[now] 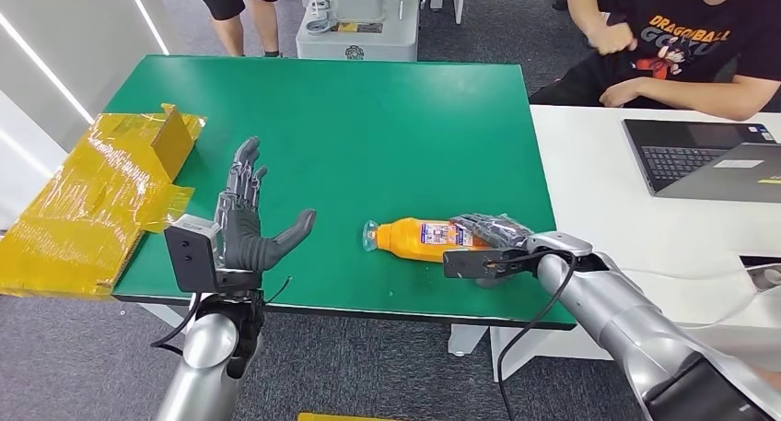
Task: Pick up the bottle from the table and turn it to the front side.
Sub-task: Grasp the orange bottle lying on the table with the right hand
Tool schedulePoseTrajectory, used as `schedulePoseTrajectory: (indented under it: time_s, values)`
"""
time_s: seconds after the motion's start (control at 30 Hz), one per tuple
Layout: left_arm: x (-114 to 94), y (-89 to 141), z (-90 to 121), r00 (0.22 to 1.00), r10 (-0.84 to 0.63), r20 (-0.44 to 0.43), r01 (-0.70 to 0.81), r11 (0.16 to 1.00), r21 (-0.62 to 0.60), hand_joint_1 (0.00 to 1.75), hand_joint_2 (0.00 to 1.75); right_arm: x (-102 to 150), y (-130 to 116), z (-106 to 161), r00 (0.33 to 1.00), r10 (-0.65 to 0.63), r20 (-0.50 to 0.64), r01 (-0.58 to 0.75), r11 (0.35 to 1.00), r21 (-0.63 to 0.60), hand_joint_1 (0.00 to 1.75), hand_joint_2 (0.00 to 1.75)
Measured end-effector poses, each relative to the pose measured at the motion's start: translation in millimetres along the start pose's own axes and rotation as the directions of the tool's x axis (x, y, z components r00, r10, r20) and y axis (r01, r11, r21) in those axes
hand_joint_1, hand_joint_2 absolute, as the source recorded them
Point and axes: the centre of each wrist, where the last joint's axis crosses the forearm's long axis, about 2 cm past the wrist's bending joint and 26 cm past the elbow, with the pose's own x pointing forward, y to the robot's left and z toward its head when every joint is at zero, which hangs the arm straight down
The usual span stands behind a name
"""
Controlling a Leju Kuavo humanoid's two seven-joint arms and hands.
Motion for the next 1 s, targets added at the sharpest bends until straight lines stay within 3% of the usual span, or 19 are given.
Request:
schedulePoseTrajectory:
  time_s: [0.37, 0.5, 0.67, 1.0]
  values:
    - [-0.6, 0.1, 0.5, 1.0, -0.001, -0.003, 0.001, 1.0, 0.001, 0.0, 1.75, 0.2, 1.6, -0.4, 1.0, 0.022, -0.012, -0.022, 1.0, 0.0, 0.0, 1.75]
    - [-0.6, 0.2, 0.5, 1.0, -0.002, -0.006, 0.002, 1.0, 0.003, 0.0, 1.75, 0.2, 1.8, -0.5, 0.999, 0.041, -0.025, -0.041, 0.999, -0.002, 1.72, 1.75]
    - [-0.9, 0.4, 2.1, 1.0, -0.014, -0.019, 0.015, 1.0, 0.017, 0.0, 1.75, 1.2, 7.4, -2.3, 0.974, 0.187, -0.127, -0.191, 0.981, -0.019, 1.75, 1.75]
    - [-0.5, 1.2, 8.7, 0.999, -0.02, -0.03, 0.021, 0.999, 0.034, 0.0, 1.75, 2.4, 8.7, -3.3, 0.969, 0.211, -0.127, -0.217, 0.975, -0.038, 1.75, 1.75]
